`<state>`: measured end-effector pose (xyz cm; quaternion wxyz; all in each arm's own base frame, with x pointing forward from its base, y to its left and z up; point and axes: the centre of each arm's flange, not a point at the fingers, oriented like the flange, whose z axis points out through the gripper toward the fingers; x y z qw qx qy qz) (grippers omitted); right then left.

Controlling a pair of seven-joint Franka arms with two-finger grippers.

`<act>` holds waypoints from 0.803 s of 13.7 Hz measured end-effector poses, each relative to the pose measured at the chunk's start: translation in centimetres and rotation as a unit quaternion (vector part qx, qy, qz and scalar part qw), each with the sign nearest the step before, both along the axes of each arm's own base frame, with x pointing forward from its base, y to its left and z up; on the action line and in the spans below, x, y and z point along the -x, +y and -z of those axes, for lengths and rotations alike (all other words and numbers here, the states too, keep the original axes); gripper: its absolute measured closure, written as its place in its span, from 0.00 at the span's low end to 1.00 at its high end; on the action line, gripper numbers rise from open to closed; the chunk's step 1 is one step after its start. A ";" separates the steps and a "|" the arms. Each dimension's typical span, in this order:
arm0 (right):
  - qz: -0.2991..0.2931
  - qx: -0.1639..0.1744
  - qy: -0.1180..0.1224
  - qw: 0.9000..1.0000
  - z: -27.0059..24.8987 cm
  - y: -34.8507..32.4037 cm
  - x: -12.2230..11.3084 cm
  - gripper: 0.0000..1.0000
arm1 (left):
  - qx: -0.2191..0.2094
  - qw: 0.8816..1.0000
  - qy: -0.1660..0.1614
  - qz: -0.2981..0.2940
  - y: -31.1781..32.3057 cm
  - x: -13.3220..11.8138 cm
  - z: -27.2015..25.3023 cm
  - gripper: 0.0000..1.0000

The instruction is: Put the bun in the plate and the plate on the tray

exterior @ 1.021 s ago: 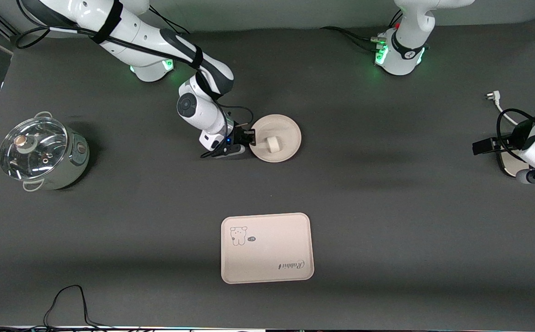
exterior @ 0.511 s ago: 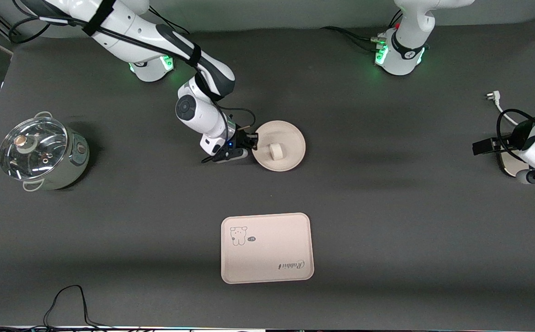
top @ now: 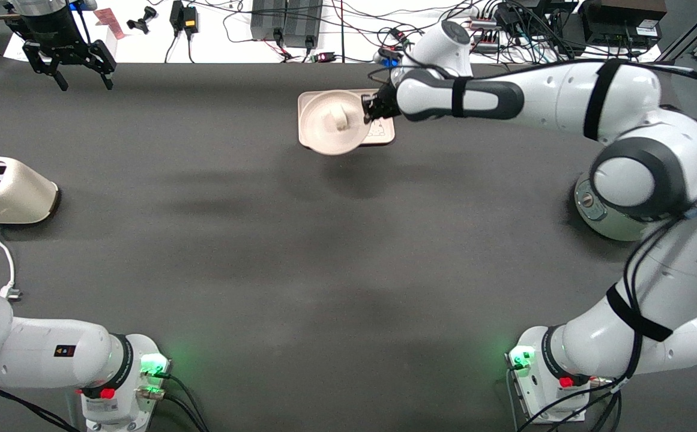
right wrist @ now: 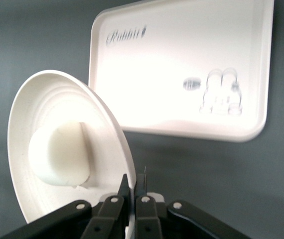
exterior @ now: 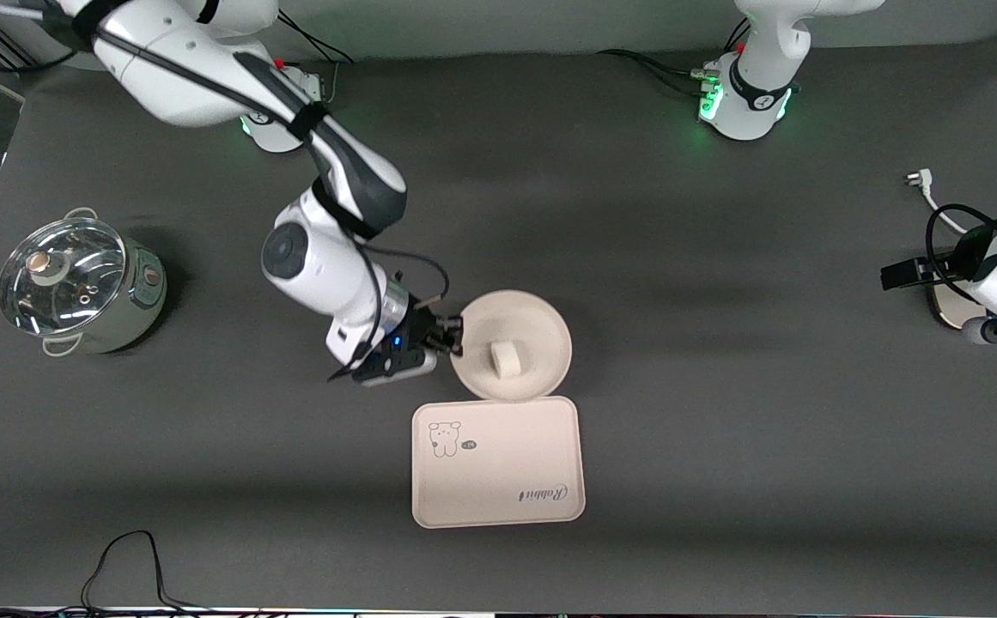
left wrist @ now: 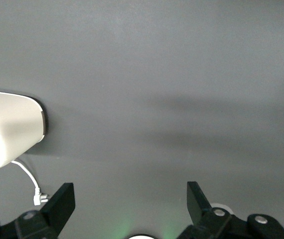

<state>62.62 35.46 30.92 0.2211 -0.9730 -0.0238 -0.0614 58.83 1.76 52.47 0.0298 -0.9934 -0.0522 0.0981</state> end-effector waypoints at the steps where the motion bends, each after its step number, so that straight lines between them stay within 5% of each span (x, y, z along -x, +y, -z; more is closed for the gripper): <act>1: 0.008 -0.009 0.005 1.000 2.1 -0.2 -2.3 0.94 | 0.000 1.000 0.000 0.000 0.0 0.0 0.0 0.00; 5: 0.040 -0.022 0.009 0.999 12.0 -2.2 -8.4 0.94 | 0.000 1.000 0.001 0.000 0.0 0.0 0.1 0.00; 8: 0.054 -0.036 0.003 0.998 15.2 -1.6 -9.5 0.94 | 0.000 1.000 0.001 0.000 0.0 -0.1 0.1 0.00; 11: 0.052 -0.037 -0.014 0.998 13.8 -1.4 -10.1 0.65 | 0.000 1.000 0.001 0.000 0.0 -0.1 0.1 0.00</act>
